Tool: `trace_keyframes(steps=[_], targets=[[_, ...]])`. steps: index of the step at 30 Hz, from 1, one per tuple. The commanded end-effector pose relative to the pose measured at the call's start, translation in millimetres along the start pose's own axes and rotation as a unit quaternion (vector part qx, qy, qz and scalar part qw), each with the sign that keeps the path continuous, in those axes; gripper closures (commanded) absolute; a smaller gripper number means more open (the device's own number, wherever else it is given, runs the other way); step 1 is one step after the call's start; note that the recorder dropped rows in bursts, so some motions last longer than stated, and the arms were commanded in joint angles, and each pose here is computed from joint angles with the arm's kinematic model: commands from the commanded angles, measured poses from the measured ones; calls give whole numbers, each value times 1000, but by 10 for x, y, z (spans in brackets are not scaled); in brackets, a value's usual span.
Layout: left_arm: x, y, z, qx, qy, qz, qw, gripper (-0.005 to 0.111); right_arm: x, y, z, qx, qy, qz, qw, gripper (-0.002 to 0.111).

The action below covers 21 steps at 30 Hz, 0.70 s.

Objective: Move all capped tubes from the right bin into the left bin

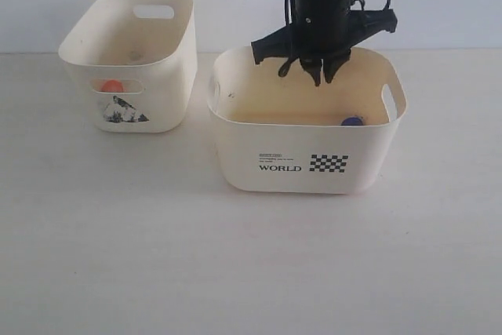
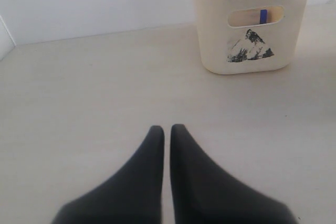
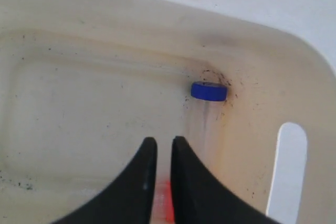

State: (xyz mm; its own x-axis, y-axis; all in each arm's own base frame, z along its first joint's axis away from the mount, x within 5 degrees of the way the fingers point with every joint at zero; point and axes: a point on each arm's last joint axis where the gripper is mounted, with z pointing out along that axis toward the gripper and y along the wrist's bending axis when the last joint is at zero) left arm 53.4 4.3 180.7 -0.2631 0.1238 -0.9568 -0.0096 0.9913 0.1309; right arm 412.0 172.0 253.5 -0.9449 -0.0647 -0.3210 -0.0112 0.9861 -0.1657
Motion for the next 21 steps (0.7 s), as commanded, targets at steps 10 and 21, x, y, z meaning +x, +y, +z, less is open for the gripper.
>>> trace_keyframes(steps=[10, 21], targets=[[-19, 0, -4, 1, -6, -8, 1000, 102, 92, 182, 650, 15, 72, -4, 997, 33], [-19, 0, -4, 1, -6, -8, 1000, 102, 93, 149, 847, 62, 69, -6, 996, 45]])
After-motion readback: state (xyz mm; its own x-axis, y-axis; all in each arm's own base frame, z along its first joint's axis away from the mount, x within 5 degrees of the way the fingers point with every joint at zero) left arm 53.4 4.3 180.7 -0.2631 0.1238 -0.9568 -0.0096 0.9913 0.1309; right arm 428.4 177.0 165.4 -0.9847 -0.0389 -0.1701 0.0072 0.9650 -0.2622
